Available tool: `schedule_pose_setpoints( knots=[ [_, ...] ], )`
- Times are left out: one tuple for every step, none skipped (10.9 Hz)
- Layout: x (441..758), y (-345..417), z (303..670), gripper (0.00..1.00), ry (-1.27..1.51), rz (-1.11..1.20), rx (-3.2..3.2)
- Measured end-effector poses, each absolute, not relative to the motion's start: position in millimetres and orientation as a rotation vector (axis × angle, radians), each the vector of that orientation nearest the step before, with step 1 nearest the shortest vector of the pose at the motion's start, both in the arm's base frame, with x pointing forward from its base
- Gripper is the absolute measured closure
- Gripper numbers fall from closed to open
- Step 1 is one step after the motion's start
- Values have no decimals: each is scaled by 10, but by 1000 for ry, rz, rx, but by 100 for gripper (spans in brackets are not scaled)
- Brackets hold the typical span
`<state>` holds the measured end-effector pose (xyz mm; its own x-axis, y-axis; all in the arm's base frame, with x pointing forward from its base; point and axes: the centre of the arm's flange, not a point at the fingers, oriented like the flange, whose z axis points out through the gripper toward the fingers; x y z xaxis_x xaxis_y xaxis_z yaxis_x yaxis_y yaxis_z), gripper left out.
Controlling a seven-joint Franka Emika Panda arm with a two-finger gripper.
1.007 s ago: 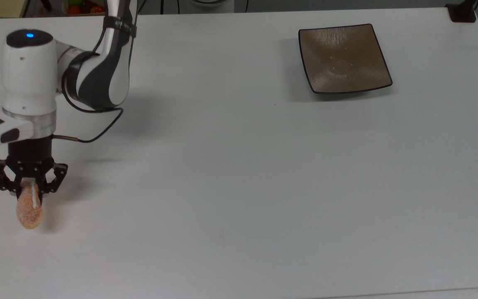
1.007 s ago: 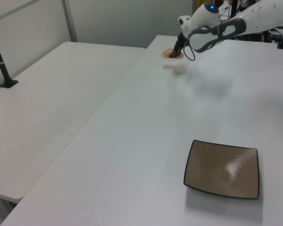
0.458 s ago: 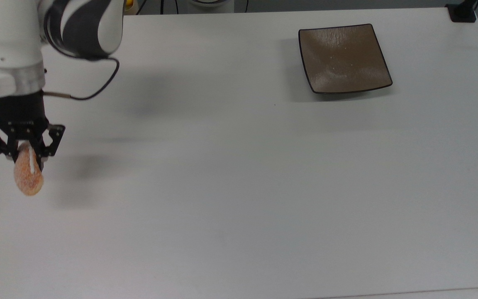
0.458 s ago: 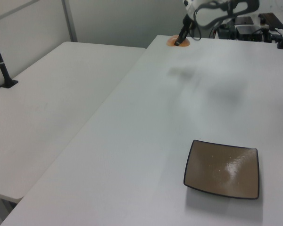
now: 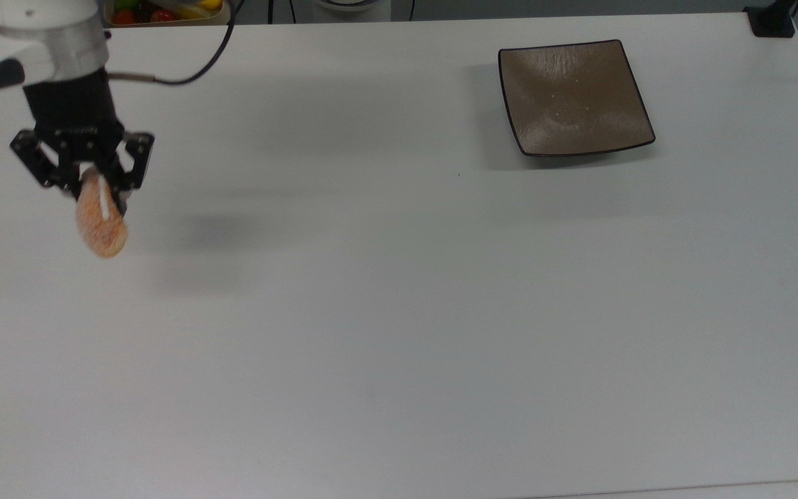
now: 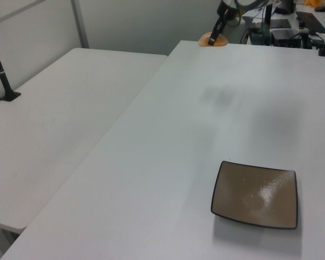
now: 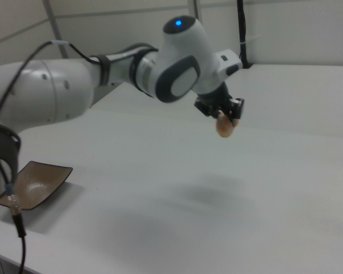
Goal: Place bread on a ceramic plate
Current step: 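Lift the bread roll off the table with the gripper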
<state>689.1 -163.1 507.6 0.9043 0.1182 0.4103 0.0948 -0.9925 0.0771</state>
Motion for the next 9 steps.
schedule_pose_setpoints(
  knots=[
    [6772,-1563,5236,64,149,601,3048],
    [6627,-1493,5405,64,136,539,3084],
    [6482,-1422,5526,64,132,480,3114],
    [6338,-1348,5613,63,125,428,3139],
    [6208,-1232,5677,63,126,386,3160],
    [6090,-1069,5726,63,121,348,3180],
    [5983,-884,5759,63,142,305,3197],
    [5888,-656,5780,63,158,257,3215],
    [5813,-431,5775,63,150,223,3229]
  ],
)
